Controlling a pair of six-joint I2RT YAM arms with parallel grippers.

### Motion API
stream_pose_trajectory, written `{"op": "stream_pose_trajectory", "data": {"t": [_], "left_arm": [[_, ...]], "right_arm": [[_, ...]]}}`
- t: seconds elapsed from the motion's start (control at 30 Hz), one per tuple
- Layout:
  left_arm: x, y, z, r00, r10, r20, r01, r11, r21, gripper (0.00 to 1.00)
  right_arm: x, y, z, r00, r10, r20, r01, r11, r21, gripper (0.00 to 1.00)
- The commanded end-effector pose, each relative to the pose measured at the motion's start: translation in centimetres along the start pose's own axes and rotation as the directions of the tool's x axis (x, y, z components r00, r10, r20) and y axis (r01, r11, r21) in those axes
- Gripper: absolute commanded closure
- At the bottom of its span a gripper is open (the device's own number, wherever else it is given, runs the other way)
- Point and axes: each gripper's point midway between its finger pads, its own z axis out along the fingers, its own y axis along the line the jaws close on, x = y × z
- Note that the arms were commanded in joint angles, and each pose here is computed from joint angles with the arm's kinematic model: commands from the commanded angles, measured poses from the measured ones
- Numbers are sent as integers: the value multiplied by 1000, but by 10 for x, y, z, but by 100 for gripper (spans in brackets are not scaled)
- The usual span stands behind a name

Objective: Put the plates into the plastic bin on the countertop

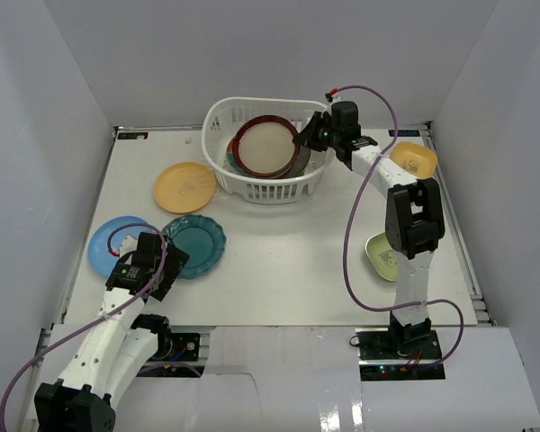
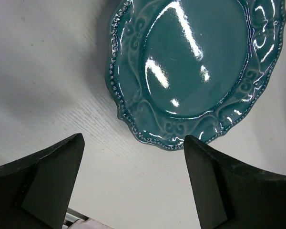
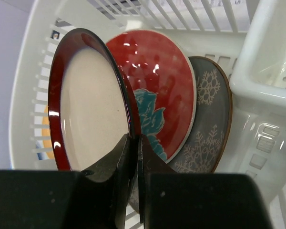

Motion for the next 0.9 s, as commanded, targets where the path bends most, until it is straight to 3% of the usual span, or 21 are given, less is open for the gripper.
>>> {"op": "stream_pose_trajectory", "data": {"t": [0.0, 0.2, 0.33, 0.47, 0.7, 0.87], "left_arm": [[-3, -3, 5, 995, -90, 32, 89, 996, 32, 5], [13, 14, 29, 994, -113, -2, 113, 993, -42, 5], [15, 11, 46, 991, -135, 13, 135, 991, -16, 5], [13, 0, 55, 987, -157, 36, 155, 986, 58, 5], [17, 3, 67, 983, -176, 44, 171, 981, 95, 11], [23, 19, 75, 981, -181, 66, 174, 980, 101, 24]], "right_arm": [[-65, 67, -8, 987, -45, 156, 72, 983, -169, 92], [-52, 44, 15, 991, -36, 125, 52, 991, -122, 89], [-41, 35, 23, 995, -31, 98, 42, 992, -116, 85], [-33, 25, 25, 996, -26, 80, 34, 994, -103, 70], [-43, 31, 0, 993, -57, 104, 67, 993, -95, 22], [-50, 59, -50, 987, -96, 128, 114, 983, -142, 7]]}}
